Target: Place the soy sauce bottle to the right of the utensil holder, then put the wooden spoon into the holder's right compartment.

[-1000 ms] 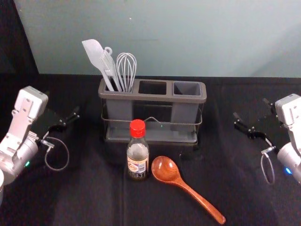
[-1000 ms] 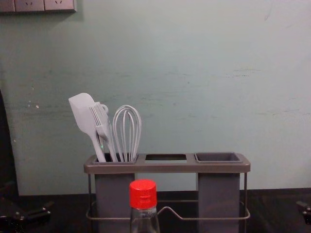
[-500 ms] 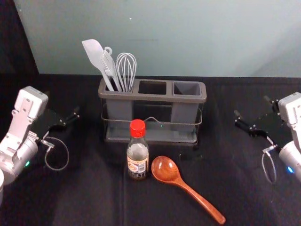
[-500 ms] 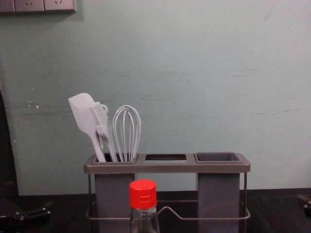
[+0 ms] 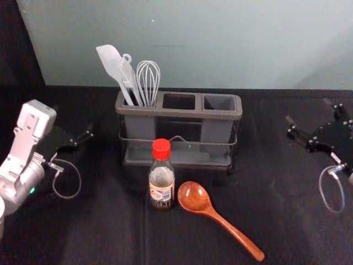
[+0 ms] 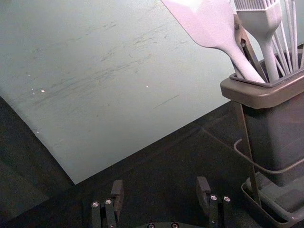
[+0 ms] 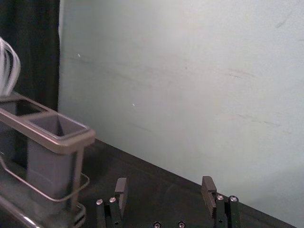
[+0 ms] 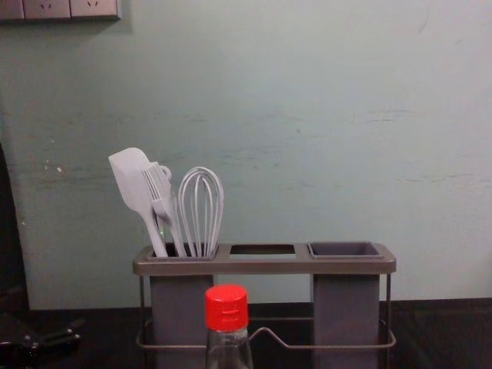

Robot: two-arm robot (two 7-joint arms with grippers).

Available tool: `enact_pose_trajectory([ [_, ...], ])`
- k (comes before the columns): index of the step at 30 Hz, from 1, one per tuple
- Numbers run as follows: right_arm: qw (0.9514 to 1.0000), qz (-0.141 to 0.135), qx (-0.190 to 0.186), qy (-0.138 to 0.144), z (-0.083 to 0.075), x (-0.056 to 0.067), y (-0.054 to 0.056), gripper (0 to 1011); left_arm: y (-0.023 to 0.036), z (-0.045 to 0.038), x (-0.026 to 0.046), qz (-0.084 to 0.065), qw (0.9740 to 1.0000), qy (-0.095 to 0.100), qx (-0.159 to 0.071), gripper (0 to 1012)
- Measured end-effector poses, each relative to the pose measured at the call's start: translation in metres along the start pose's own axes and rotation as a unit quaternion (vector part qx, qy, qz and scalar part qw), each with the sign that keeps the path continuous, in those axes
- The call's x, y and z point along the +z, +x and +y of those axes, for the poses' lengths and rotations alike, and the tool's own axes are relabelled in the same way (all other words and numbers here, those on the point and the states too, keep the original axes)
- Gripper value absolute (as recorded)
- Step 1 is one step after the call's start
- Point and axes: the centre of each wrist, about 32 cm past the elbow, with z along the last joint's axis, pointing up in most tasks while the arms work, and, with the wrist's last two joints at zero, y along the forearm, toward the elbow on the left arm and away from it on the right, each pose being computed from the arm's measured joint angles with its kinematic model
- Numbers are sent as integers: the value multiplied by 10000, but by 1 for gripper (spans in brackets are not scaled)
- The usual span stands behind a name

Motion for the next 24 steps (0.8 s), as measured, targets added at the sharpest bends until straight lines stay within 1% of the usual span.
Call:
enact_pose_trajectory([
  [1, 10000, 0, 0, 0, 0, 0, 0, 1003, -1, 0, 0, 0, 10000, 0, -1, 1005],
  [3, 9999, 92, 47, 39, -78, 36, 26, 1003, 0, 0, 0, 0, 10000, 0, 0, 1005],
  [4, 9997, 190, 99, 88, -135, 54, 40, 1002, 0, 0, 0, 0, 10000, 0, 0, 1005],
  [7, 9991, 324, 221, 170, -226, 90, 54, 1003, 0, 0, 0, 0, 10000, 0, 0, 1005],
  [8, 9986, 369, 324, 200, -286, 118, 61, 1003, 0, 0, 0, 0, 10000, 0, 0, 1005],
  [9, 9982, 406, 380, 215, -313, 131, 62, 1003, -1, 0, 0, 0, 10000, 0, -1, 1005],
  [10, 9972, 489, 505, 239, -364, 155, 61, 1003, 0, 0, 0, 0, 10000, 0, 0, 1005],
  [13, 9950, 635, 716, 291, -427, 196, 60, 1003, -1, 0, 0, 0, 10000, 1, 0, 1005],
  [14, 9931, 727, 862, 320, -459, 220, 57, 1003, 0, 0, 0, 0, 10000, 0, 0, 1005],
  [17, 9898, 812, 1117, 353, -495, 259, 43, 1003, 0, 0, 0, 0, 10000, 0, 0, 1005],
  [18, 9869, 851, 1321, 354, -512, 287, 29, 1003, -1, 0, 0, 0, 10000, 0, 0, 1005],
  [20, 9834, 885, 1542, 352, -521, 317, 4, 1003, 0, 0, 0, 0, 10000, 0, -1, 1005],
  [21, 9798, 910, 1747, 332, -523, 335, -25, 1003, 0, 0, 0, 0, 10000, 0, 0, 1005],
  [23, 9757, 936, 1958, 306, -515, 349, -60, 1003, -1, 0, 0, 0, 10000, 0, 0, 1005],
  [24, 9715, 965, 2146, 281, -496, 357, -101, 1003, -1, 0, 0, 0, 10000, 0, 0, 1005],
])
